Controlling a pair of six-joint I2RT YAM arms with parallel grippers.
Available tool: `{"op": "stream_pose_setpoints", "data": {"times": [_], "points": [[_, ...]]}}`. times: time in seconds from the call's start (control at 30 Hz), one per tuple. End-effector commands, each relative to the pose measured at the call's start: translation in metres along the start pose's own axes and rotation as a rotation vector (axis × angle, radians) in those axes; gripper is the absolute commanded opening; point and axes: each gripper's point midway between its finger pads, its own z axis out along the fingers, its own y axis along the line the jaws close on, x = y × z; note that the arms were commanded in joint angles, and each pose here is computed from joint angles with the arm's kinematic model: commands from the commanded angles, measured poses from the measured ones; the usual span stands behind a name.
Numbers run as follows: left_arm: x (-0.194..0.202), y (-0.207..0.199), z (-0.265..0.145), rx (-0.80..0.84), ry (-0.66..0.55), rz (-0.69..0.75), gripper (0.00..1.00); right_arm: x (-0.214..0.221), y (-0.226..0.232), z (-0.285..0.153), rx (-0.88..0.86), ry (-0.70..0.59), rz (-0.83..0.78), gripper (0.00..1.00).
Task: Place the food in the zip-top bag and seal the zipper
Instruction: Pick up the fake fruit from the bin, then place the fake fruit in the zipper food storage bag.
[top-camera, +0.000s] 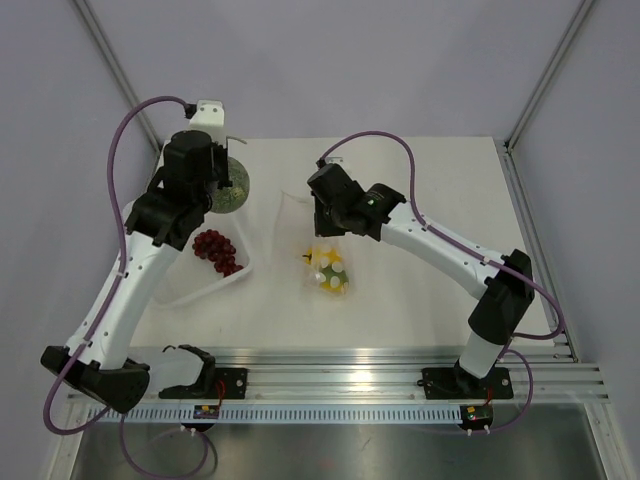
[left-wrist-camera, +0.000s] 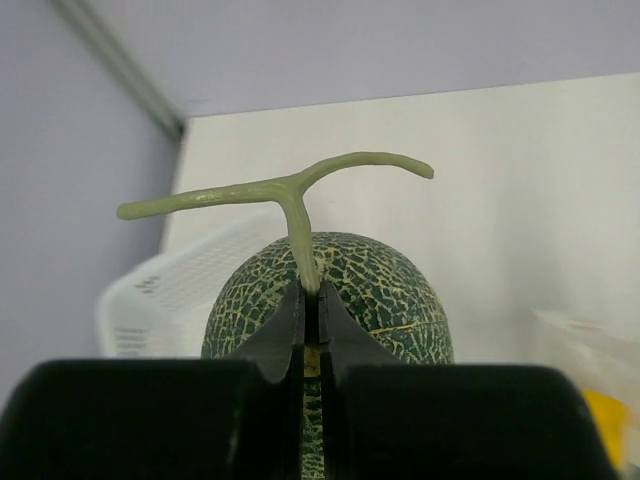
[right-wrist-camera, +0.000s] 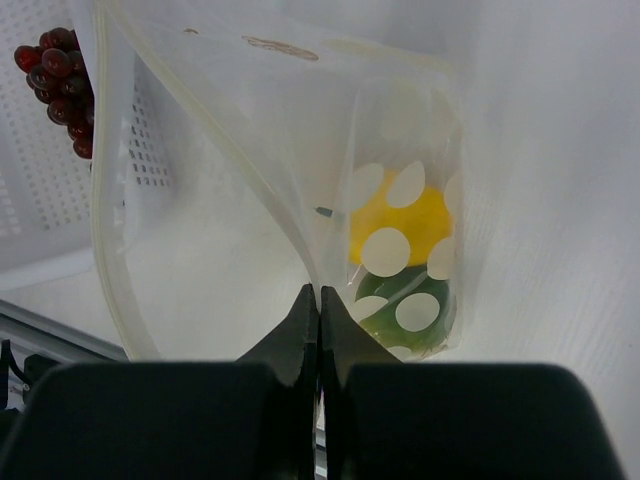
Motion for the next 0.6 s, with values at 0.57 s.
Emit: {"op": "stream_pose_setpoints", "data": {"times": [0.57], "points": [[0.01,-0.115,-0.102,0.772,-0.039,-0.738,0.0,-0.022,0.03,-0.036,-0.157,-0.067,0.162,0.0]]}}
